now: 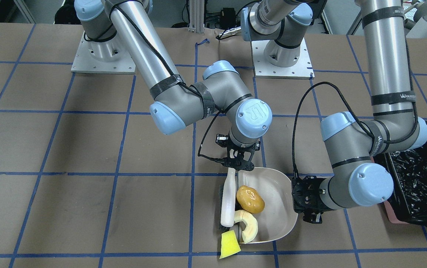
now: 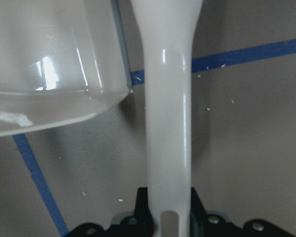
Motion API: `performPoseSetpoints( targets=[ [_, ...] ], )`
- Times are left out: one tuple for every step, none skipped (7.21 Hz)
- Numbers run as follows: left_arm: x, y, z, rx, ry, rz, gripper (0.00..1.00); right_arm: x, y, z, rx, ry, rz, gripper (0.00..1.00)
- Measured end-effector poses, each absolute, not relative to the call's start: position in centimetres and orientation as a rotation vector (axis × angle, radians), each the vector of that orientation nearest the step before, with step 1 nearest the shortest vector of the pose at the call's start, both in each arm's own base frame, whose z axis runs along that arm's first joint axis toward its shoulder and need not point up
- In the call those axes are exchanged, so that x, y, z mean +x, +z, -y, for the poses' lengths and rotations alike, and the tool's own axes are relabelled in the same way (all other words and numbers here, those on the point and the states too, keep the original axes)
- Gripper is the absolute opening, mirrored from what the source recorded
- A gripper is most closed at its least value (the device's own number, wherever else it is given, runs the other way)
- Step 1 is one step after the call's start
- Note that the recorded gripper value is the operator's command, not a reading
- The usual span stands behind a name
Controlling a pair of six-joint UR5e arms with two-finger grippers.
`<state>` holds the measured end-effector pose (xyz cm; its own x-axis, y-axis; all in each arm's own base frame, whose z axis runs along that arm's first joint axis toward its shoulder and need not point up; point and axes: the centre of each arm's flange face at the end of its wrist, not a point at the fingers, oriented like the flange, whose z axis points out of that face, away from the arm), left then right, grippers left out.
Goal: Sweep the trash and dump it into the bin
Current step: 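Sweep the potato and apple slice into the dustpan with the right-held brush, then raise the brush and move it behind the yellow sponge piece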
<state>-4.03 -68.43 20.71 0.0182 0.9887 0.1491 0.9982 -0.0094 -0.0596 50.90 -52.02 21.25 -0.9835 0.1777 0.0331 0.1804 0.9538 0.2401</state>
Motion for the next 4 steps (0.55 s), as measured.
performPoseSetpoints(
  targets=[
    [-4.0, 20.7, 68.4, -2.131, -0.095, 2.1, 0.02, 51.5, 21.8, 52.0, -0.305, -0.39, 3.116, 0.11],
    [-4.0, 20.7, 68.4, -2.13, -0.092, 2.099, 0.02, 52.1, 22.4, 52.0, -0.325, -0.395, 3.135, 0.11],
    [-4.0, 20.7, 68.4, -2.125, -0.088, 2.1, 0.02, 52.6, 22.6, 51.9, -0.336, -0.399, 3.145, 0.11],
    [-4.0, 20.7, 68.4, -2.118, -0.087, 2.107, 0.02, 53.1, 22.3, 51.8, -0.344, -0.401, 3.15, 0.11]
  ],
)
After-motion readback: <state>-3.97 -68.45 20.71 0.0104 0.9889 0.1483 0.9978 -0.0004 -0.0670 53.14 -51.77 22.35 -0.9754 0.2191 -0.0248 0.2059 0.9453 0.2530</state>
